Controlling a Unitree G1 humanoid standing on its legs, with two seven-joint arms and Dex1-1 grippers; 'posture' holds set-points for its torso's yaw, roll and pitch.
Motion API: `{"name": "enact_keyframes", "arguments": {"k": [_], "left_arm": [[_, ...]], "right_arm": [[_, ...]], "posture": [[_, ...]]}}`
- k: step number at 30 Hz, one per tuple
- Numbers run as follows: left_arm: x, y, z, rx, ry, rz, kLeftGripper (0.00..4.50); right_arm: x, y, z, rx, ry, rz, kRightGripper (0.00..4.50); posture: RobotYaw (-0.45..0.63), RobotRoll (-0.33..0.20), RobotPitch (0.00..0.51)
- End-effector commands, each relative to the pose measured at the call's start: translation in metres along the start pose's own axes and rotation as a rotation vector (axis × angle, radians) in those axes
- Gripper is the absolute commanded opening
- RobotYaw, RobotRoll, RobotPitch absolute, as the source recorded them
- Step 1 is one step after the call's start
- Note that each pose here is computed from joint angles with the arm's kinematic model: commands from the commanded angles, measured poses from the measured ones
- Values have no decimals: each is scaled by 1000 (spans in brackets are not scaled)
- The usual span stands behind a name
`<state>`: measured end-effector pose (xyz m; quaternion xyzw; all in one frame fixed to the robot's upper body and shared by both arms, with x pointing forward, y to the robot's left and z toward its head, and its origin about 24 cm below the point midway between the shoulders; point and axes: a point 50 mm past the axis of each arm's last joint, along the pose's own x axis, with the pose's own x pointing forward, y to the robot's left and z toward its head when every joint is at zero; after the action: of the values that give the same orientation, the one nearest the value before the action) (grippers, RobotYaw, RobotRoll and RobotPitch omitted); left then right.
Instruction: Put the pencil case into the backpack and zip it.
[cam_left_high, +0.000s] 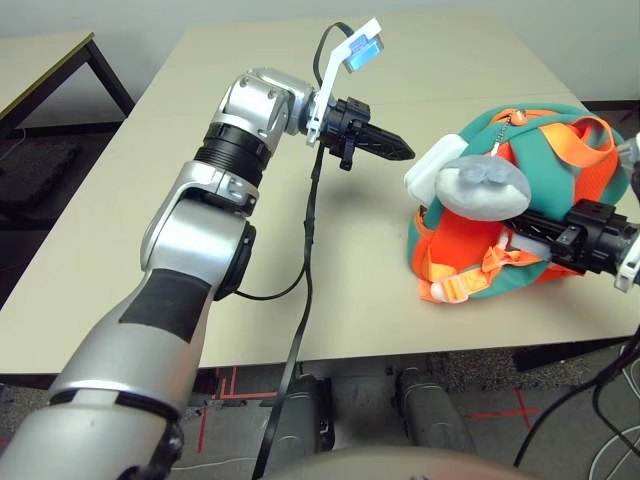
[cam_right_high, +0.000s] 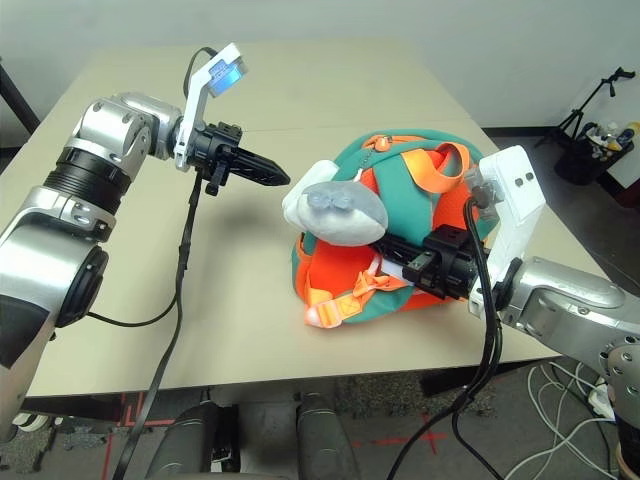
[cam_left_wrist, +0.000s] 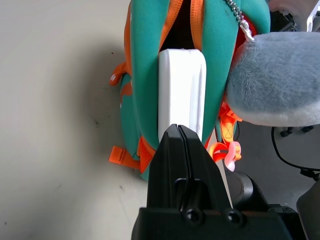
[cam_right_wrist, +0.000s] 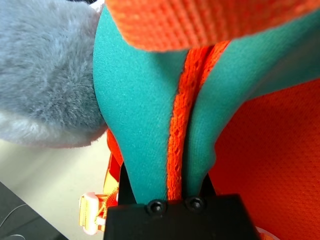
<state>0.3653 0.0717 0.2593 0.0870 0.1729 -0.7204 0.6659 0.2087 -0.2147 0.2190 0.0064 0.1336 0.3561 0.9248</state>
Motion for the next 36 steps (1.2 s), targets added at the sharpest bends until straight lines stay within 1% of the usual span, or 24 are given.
{"name": "enact_keyframes", "arguments": {"k": [1, 14, 20, 24, 26, 31, 34, 36], "left_arm": [[4, 0, 0, 7, 22, -3, 0], [26, -1, -12, -27, 56, -46, 0], [41, 0, -22, -46, 59, -45, 0], [59, 1, -25, -54, 47, -43, 0], [70, 1, -25, -67, 26, -48, 0], [90, 2, -25, -86, -14, -34, 0], [93, 3, -25, -87, -23, -28, 0], [91, 3, -26, -90, -29, -31, 0]], "right_arm": [[1, 1, 0, -8, 1, -3, 123], [0, 1, 1, -5, -2, -12, 123], [-1, 1, 1, -4, -2, -16, 123], [-2, 1, 1, -1, 1, -16, 123], [-1, 2, 0, 0, 2, -13, 123], [-1, 2, 0, 6, 7, -9, 123], [-1, 2, -1, 7, 8, -10, 123], [-1, 2, -1, 9, 8, -11, 123]], "posture": [[-215, 0, 81], [-230, 0, 94], [-232, 0, 100], [-232, 0, 102], [-232, 0, 106], [-230, 0, 111], [-232, 0, 112], [-229, 0, 109]]}}
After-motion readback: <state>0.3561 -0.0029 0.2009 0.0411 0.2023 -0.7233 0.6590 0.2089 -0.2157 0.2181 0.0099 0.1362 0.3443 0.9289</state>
